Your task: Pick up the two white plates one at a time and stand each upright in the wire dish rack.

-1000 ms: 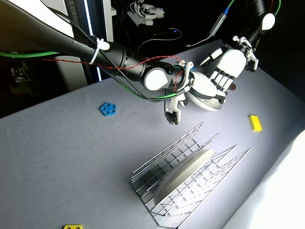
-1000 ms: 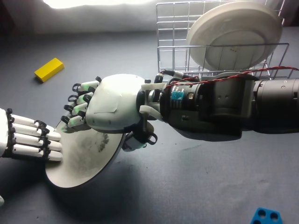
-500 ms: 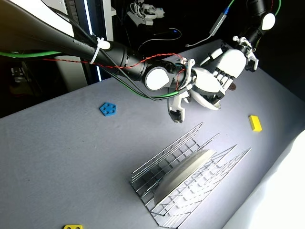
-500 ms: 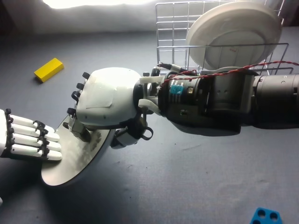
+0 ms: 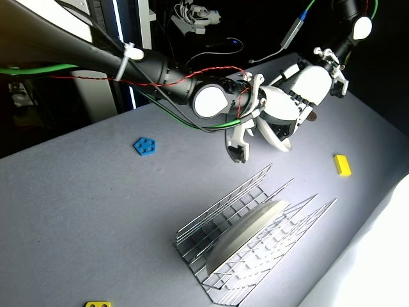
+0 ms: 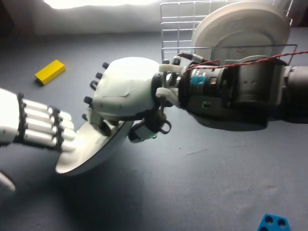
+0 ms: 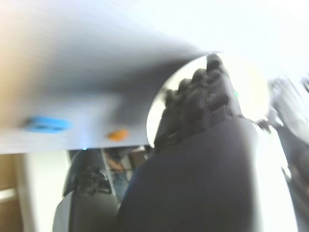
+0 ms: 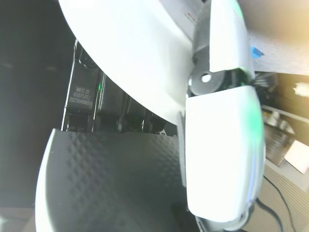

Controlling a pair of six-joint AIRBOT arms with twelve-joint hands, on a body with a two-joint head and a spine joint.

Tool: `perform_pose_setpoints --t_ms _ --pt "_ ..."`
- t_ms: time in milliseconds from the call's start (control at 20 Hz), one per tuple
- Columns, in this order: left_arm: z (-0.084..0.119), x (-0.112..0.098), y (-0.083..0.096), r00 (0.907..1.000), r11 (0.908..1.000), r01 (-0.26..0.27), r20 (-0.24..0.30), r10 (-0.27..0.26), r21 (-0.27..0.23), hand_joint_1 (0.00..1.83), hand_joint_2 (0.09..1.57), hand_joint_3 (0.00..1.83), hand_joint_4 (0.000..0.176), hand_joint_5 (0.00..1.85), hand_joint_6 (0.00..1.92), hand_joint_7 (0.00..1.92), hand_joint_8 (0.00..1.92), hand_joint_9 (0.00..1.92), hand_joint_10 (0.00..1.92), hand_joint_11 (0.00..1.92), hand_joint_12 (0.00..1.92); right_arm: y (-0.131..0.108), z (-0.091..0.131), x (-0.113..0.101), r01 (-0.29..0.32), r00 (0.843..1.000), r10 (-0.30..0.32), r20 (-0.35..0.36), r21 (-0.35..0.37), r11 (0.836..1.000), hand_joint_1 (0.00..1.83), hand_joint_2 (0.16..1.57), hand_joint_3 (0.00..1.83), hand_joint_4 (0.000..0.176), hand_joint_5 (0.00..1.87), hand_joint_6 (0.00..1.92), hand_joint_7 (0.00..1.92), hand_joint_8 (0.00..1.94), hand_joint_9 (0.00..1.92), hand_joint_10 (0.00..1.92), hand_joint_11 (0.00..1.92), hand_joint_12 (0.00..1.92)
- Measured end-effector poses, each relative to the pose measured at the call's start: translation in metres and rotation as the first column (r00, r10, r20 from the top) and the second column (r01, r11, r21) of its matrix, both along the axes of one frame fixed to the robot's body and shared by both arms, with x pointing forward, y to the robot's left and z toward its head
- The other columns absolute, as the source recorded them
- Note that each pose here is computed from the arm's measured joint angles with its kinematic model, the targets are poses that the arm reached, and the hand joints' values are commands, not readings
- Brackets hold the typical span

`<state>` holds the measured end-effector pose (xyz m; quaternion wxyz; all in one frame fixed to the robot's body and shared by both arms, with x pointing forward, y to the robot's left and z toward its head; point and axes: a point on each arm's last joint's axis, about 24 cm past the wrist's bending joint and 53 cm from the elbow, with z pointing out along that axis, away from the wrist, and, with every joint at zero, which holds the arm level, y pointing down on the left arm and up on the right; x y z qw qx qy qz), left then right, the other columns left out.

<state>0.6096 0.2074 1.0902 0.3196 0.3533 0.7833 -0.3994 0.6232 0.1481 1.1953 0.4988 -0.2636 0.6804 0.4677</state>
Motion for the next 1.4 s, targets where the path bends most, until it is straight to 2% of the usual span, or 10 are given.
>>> perform_pose_setpoints --t_ms 100,250,400,600,700,800,1000,1100,1200,1400 --pt "0.016 0.007 0.001 0.9995 0.9991 -0.024 0.022 0.025 -0.034 0.0 1.17 0.0 0.0 0.01 0.0 0.02 0.0 0.01 0.0 0.0 0.0 -0.008 0.005 0.0 0.01 1.0 -0.01 -0.018 0.003 1.0 1.47 1.06 0.0 0.0 1.02 0.9 1.13 0.62 1.03 0.89 0.9 1.37" --pt "0.034 0.014 0.005 0.9983 0.9968 -0.052 0.022 0.054 -0.061 0.0 1.17 0.0 0.0 0.02 0.0 0.03 0.01 0.01 0.01 0.02 0.01 -0.017 0.025 -0.007 0.013 0.999 -0.011 -0.037 0.029 1.0 1.41 1.05 0.0 0.0 1.03 0.89 1.16 0.61 1.04 0.96 0.88 1.22" --pt "0.054 0.017 0.008 0.9967 0.9919 -0.075 0.023 0.078 -0.103 0.0 1.17 0.0 0.0 0.01 0.0 0.02 0.0 0.0 0.0 0.0 0.0 -0.023 0.042 -0.013 0.012 0.999 -0.009 -0.052 0.061 0.998 1.5 1.06 0.0 0.0 1.0 0.89 1.14 0.59 1.05 0.87 0.87 1.46" --pt "0.068 0.014 0.009 0.9961 0.9881 -0.083 0.018 0.086 -0.13 0.0 1.17 0.0 0.0 0.02 0.0 0.03 0.0 0.01 0.0 0.0 0.0 -0.037 0.052 -0.008 0.046 0.995 -0.04 -0.093 0.07 0.996 1.39 1.06 0.0 0.0 1.02 0.95 1.15 0.6 1.01 1.03 0.89 1.14" --pt "0.074 0.01 0.009 0.9967 0.9898 -0.068 0.034 0.073 -0.125 0.0 1.17 0.0 0.0 0.01 0.0 0.02 0.0 0.0 0.0 0.0 0.0 -0.042 0.053 -0.006 0.065 0.99 -0.055 -0.133 0.075 0.995 1.47 1.06 0.0 0.0 1.03 0.9 1.13 0.6 0.99 0.96 0.85 1.41" --pt "0.077 0.004 0.008 0.9976 0.9914 -0.055 0.036 0.06 -0.118 0.0 1.17 0.0 0.0 0.03 0.01 0.03 0.01 0.02 0.01 0.01 0.0 -0.048 0.055 -0.003 0.094 0.976 -0.073 -0.207 0.095 0.991 1.4 1.05 0.0 0.0 1.06 0.84 1.19 0.59 1.02 0.99 0.89 1.13" --pt "0.081 0.0 0.018 0.9969 0.992 -0.068 0.031 0.072 -0.106 0.0 1.17 0.0 0.0 0.02 0.0 0.02 0.0 0.0 0.0 0.0 0.0 -0.054 0.068 -0.001 0.132 0.949 -0.084 -0.305 0.14 0.981 1.39 1.05 0.0 0.0 1.06 0.87 1.19 0.56 1.01 1.0 0.91 1.09" --pt "0.088 0.002 0.023 0.995 0.9882 -0.09 0.031 0.095 -0.124 0.0 1.17 0.0 0.0 0.02 0.0 0.02 0.0 0.01 0.0 0.0 0.0 -0.059 0.068 0.003 0.174 0.915 -0.101 -0.391 0.155 0.972 1.39 1.06 0.0 0.0 1.05 0.87 1.15 0.63 1.01 1.02 0.9 1.09" --pt "0.087 0.001 0.026 0.9948 0.9886 -0.095 0.024 0.099 -0.116 0.0 1.17 0.0 0.0 0.02 0.0 0.03 0.0 0.0 0.0 0.0 0.0 -0.067 0.073 0.01 0.219 0.881 -0.12 -0.457 0.172 0.96 1.49 1.07 0.0 0.0 1.02 0.9 1.12 0.63 0.99 0.92 0.84 1.48" --pt "0.087 0.001 0.026 0.9947 0.9884 -0.099 0.017 0.102 -0.115 0.0 1.17 0.0 0.0 0.01 0.01 0.02 0.01 0.01 0.01 0.01 0.01 -0.086 0.095 0.023 0.303 0.821 -0.128 -0.556 0.235 0.923 1.49 1.06 0.0 0.0 1.01 0.94 1.14 0.56 1.01 0.89 0.86 1.45"
